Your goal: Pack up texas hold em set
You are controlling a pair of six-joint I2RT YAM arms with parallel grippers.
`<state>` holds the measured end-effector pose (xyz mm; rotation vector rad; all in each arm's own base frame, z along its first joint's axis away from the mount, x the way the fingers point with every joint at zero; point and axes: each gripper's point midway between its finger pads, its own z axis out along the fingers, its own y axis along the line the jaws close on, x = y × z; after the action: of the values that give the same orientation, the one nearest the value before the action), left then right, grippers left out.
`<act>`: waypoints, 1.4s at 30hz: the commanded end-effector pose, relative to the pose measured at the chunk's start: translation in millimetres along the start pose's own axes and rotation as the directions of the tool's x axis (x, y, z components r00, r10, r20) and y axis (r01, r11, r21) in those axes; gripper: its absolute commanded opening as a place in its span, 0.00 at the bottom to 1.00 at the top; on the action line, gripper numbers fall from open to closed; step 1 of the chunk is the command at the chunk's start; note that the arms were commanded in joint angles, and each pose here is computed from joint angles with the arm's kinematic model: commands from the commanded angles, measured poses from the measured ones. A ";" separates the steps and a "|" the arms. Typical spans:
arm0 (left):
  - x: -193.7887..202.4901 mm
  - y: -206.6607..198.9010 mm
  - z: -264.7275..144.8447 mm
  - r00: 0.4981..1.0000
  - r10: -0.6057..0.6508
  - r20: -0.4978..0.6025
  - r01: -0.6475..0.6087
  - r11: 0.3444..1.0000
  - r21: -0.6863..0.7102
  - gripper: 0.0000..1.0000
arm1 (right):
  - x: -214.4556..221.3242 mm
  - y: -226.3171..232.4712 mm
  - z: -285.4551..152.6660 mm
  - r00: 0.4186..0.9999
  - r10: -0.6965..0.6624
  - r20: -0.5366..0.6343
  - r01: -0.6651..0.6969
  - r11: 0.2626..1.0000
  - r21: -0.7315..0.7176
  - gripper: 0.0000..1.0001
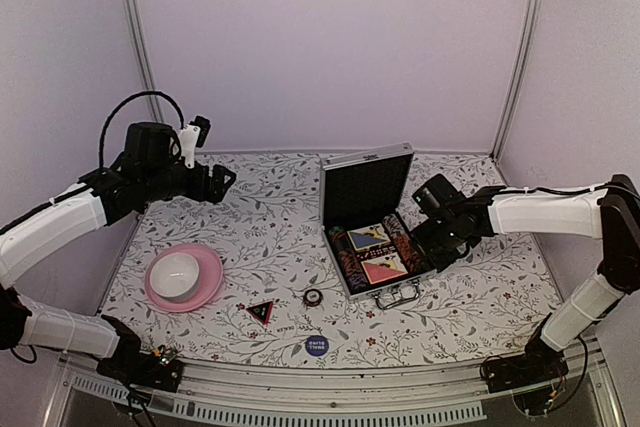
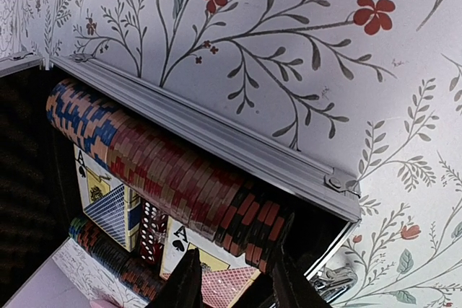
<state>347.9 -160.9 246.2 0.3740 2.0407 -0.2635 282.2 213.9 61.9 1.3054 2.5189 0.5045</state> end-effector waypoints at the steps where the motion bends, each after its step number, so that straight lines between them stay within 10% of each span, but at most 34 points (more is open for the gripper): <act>1: 8.1 1.2 3.0 1.000 0.004 -0.019 -0.004 1.000 0.009 0.97 | -7.0 2.9 -6.8 0.999 0.021 0.028 -0.020 0.999 -0.031 0.34; 42: 9.1 -3.0 3.3 1.000 0.008 -0.024 -0.007 0.999 0.034 0.97 | 2.9 19.5 23.0 1.000 -0.031 0.001 0.031 0.998 -0.057 0.46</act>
<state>345.4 -167.0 245.1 0.3993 2.0432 -0.3019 289.2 222.4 45.1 1.2759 2.5310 0.5259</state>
